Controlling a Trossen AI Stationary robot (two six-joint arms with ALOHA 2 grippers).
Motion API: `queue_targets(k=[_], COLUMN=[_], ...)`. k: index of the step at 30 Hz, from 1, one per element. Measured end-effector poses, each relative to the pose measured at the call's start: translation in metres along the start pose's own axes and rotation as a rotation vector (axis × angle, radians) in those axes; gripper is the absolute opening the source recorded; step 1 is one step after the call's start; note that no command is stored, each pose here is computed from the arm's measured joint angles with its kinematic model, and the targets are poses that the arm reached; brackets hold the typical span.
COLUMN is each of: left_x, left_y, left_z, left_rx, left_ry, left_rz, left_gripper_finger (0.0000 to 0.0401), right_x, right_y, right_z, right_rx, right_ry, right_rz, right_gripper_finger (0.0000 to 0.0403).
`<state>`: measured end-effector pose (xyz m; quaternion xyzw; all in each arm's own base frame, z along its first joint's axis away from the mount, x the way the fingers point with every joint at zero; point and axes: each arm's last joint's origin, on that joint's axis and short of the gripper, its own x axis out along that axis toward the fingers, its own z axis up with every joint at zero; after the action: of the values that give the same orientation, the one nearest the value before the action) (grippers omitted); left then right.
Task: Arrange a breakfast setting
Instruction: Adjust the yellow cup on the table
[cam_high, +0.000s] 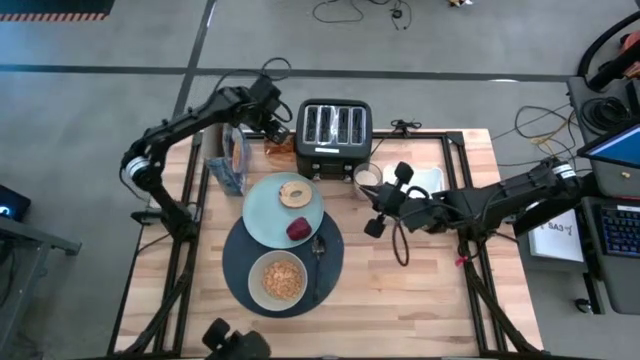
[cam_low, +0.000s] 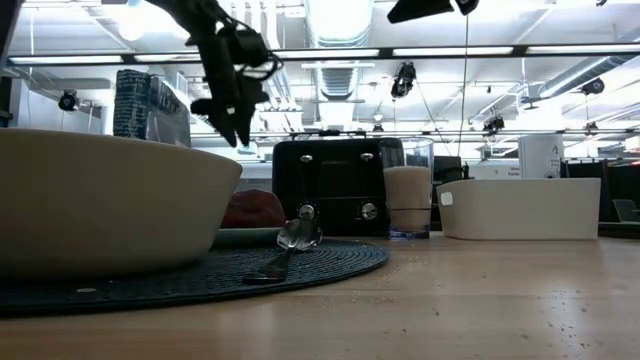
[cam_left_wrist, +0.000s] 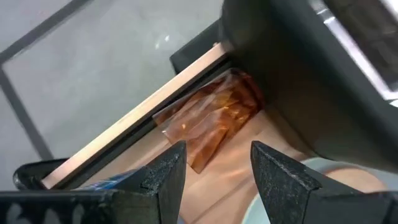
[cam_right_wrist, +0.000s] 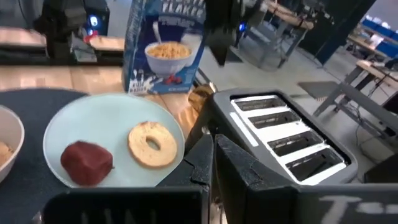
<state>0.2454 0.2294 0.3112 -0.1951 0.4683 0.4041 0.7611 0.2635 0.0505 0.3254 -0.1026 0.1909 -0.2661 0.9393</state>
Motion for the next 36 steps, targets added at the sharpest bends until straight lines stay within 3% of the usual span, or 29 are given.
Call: queue_targets(k=[12,26,36], left_x=[0.058,0.071,0.093], left_y=[0.012,0.033,0.030], left_z=[0.000,-0.032,-0.052], left_rx=[-0.049,-0.149,-0.174], left_ry=[0.152,0.106,0.082], left_rz=[0.073,-0.006,-0.088], left_gripper_finger=[0.0162,0.0162,0.0162], right_x=[-0.007,-0.006,-0.006], right_y=[-0.008,-0.007,-0.007], right_z=[-0.009,-0.012,-0.012], right_rx=[0.019,0.035,0.041], right_ry=[-0.083,-0.076,-0.076], right_rz=[0.002,0.004,0.004], right_gripper_finger=[0.0009,0.0009,0.0009])
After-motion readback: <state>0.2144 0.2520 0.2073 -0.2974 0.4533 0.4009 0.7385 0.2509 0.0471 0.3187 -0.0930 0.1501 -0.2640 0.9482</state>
